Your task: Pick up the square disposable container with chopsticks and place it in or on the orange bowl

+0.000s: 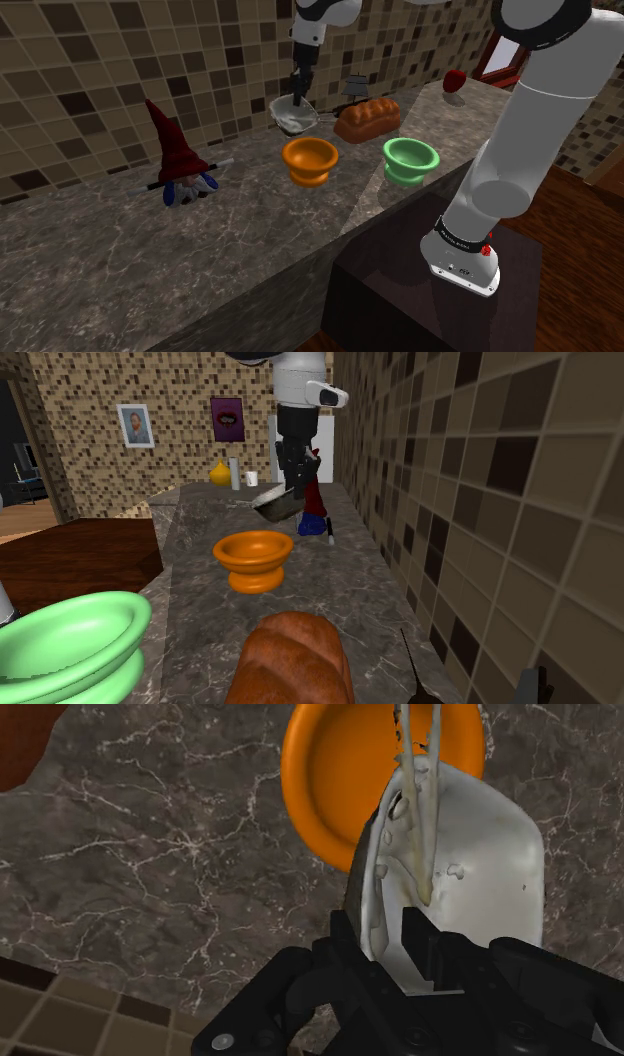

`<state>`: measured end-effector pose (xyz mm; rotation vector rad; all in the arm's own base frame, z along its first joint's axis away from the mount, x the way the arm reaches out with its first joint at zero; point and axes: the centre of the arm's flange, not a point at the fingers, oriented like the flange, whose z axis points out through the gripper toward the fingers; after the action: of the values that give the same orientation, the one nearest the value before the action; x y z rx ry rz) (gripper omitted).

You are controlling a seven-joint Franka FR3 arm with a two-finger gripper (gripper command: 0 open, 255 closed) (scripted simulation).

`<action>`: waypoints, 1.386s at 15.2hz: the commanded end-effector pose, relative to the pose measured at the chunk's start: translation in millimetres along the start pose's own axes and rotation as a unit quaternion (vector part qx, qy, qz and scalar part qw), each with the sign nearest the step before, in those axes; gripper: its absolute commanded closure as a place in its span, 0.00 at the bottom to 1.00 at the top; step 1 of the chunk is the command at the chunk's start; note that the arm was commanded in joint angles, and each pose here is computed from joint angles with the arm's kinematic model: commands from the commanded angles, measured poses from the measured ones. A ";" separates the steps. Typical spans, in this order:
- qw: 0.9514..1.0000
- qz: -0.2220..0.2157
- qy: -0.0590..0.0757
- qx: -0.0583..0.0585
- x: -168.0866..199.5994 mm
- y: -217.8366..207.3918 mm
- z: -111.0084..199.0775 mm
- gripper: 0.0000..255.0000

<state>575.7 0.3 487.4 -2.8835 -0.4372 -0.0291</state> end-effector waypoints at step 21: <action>1.000 0.000 0.000 0.000 -46.2 -18.9 80.5 1.00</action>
<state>526.0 21.3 415.2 -2.8848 -0.4328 -0.0433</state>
